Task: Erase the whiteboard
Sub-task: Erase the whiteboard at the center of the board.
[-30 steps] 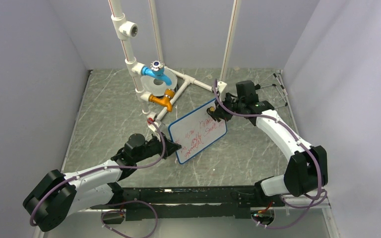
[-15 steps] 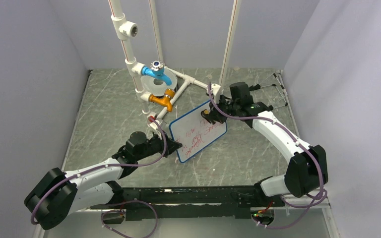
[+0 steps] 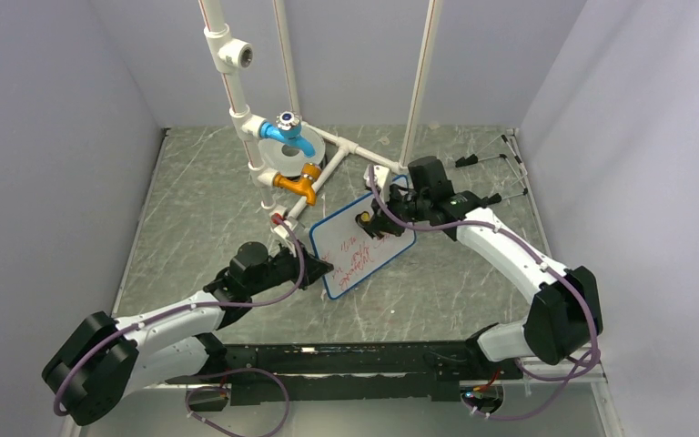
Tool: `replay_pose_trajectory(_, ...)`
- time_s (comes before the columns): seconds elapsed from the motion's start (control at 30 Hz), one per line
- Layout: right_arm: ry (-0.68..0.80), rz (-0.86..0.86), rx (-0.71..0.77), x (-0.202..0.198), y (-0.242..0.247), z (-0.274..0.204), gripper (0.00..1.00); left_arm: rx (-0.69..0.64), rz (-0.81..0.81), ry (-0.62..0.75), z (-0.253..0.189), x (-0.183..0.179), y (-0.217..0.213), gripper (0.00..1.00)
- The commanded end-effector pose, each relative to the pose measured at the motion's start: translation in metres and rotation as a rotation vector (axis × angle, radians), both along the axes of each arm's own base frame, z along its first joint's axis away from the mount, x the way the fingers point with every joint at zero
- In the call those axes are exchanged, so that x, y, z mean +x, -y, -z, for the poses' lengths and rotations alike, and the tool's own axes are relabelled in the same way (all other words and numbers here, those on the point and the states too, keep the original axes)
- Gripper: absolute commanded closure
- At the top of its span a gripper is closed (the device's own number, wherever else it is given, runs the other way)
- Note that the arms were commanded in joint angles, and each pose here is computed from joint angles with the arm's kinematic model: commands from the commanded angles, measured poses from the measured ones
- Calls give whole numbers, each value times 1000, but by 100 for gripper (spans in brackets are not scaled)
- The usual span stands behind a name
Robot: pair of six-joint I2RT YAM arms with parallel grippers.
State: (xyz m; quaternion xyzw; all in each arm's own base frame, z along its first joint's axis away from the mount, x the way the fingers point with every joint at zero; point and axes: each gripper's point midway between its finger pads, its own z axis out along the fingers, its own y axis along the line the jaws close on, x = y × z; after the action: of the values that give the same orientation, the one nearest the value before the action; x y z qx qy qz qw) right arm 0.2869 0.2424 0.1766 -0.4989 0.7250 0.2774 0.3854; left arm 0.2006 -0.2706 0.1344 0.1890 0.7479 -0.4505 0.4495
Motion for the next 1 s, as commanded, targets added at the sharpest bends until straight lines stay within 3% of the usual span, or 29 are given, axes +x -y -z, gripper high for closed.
replay_pose_trajectory(0.0,46,36,36,11,-3,-16,100,-50,60,96,-34,-5,9,100)
replay_pose_trajectory(0.1,62,292,23,52,36,-13,100,-59,64,94,-35,-7,8,100)
replay_pose_trajectory(0.2,72,390,3,67,56,-10,100,-67,75,79,-33,-10,9,100)
replay_pose_trajectory(0.33,21,315,-1,57,47,-3,100,-61,79,67,-32,-10,10,100)
replay_pose_trajectory(0.5,16,19,64,6,5,-17,100,-52,73,68,-34,-9,10,100)
replay_pose_trajectory(0.6,25,-49,66,-9,-7,-19,100,-51,73,69,-37,-8,10,100)
replay_pose_trajectory(0.67,36,1,51,0,-4,-18,100,-53,74,71,-38,-8,10,100)
replay_pose_trajectory(0.87,99,364,-7,60,47,-16,100,-46,77,72,-37,-8,10,100)
replay_pose_trajectory(0.97,100,391,-34,65,54,-12,100,-39,82,76,-39,-8,11,100)
